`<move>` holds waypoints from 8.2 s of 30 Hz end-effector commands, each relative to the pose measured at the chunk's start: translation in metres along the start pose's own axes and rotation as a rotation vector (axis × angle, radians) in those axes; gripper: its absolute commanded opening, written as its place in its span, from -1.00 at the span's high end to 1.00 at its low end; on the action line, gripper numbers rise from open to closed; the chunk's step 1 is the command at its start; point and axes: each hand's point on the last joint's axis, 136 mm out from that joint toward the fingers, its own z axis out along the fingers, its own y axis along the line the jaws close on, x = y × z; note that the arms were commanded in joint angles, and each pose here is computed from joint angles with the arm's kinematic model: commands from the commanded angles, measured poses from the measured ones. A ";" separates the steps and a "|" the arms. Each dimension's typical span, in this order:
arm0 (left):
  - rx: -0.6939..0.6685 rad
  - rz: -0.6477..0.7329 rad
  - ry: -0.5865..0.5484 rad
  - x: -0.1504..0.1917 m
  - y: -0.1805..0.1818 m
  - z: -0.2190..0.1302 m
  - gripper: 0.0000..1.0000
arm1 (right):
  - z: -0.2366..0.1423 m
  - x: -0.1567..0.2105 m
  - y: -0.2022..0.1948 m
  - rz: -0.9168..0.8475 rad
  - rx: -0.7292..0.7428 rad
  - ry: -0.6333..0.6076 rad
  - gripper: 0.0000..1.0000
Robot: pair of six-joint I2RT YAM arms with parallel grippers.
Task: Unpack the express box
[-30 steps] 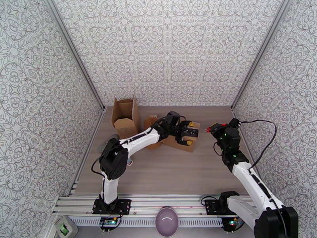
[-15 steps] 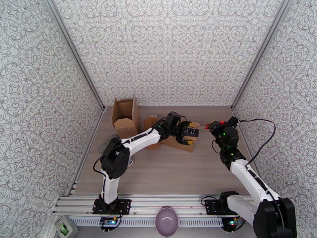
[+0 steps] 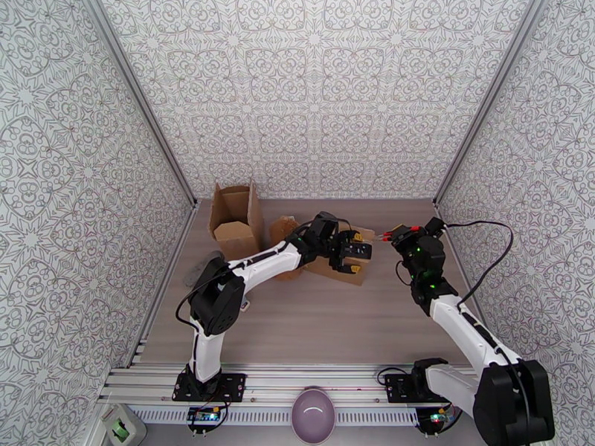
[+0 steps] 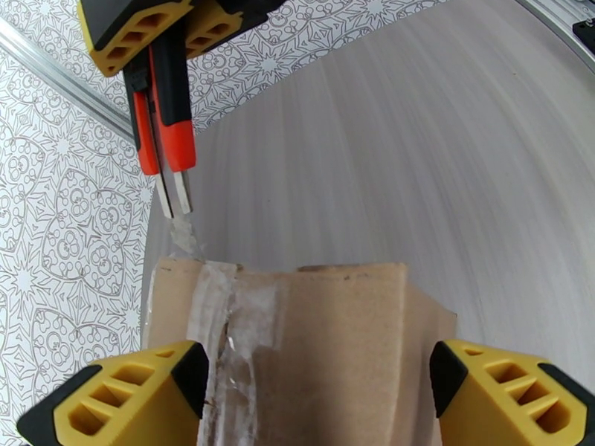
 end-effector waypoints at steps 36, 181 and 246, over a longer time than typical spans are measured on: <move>0.003 -0.059 0.017 0.025 -0.007 0.010 -0.49 | -0.002 0.001 0.008 0.075 -0.078 -0.027 1.00; -0.570 -0.383 0.209 0.086 0.131 -0.034 -0.26 | -0.059 0.120 -0.044 0.374 0.056 0.453 1.00; 0.108 0.167 0.055 0.037 0.019 -0.067 -0.87 | 0.012 0.088 0.013 0.318 -0.023 0.441 1.00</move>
